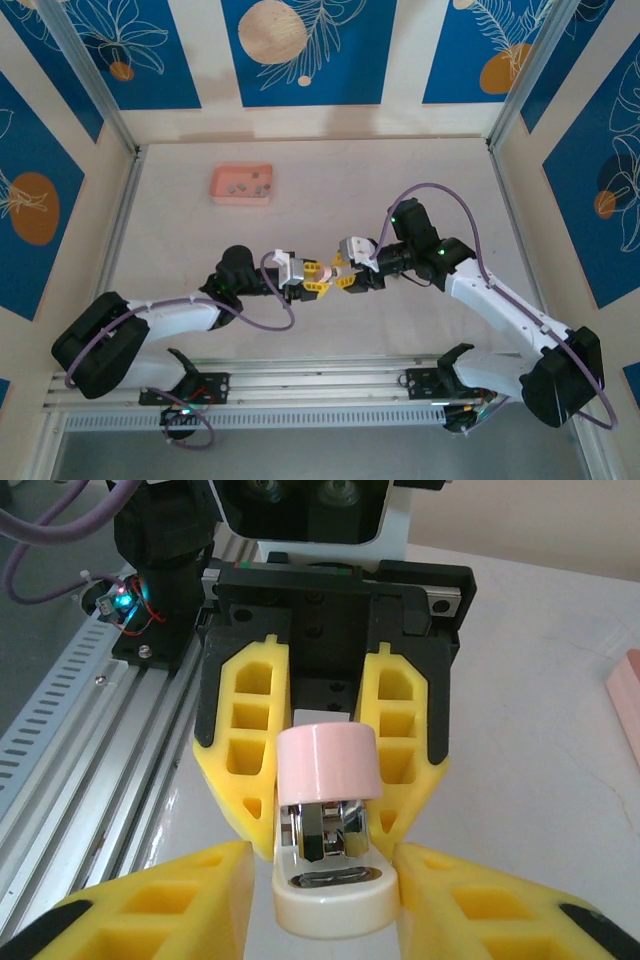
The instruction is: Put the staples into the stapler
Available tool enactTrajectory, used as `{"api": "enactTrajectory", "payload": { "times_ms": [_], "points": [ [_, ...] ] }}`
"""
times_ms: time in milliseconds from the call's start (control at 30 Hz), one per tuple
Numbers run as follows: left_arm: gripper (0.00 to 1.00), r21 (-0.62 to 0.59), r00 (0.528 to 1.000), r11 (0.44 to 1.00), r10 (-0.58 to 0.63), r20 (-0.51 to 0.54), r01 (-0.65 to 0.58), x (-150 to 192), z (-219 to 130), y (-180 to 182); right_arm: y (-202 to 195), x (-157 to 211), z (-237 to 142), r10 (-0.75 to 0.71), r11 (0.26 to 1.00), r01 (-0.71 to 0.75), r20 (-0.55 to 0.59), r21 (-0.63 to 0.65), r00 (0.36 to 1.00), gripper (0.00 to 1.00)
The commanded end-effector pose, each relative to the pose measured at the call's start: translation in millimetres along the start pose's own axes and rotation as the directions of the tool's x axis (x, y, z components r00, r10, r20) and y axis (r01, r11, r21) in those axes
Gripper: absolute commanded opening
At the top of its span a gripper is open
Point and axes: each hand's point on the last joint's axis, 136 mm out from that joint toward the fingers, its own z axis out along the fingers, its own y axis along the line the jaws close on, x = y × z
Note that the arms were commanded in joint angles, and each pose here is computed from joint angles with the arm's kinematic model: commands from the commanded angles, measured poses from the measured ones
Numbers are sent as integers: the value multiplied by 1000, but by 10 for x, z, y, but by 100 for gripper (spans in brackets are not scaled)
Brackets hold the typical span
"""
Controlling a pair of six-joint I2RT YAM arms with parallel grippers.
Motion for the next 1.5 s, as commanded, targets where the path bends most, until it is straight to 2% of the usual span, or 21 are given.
{"api": "enactTrajectory", "payload": {
  "times_ms": [0,100,333,600,767,967,1100,1467],
  "points": [
    [12,28,998,999,35,48,-36,-165,37,-6,25,-107,-19,-6,999,7,32,-37,999,41],
    [12,29,998,999,35,50,-37,-174,39,-5,12,-105,-23,-5,999,7,31,-37,1000,39],
    [15,16,998,999,32,51,-33,-176,37,15,-7,-112,-58,-10,1000,11,28,-27,1000,26],
    [57,-83,998,995,56,15,-55,-105,-16,135,-112,29,-109,-14,997,17,-41,82,999,17],
    [60,-115,996,991,66,-61,-73,-1,-60,164,-193,200,-133,14,985,8,-128,170,992,13],
    [60,-125,981,985,97,-169,-119,83,-128,175,-219,412,-79,-2,970,70,-281,233,960,12],
    [59,-104,972,986,105,-209,-129,123,-139,144,-175,424,-18,-22,973,90,-303,211,953,12],
    [57,-75,974,989,106,-201,-124,106,-81,139,-94,368,161,-64,983,113,-313,142,948,12]
  ]
}}
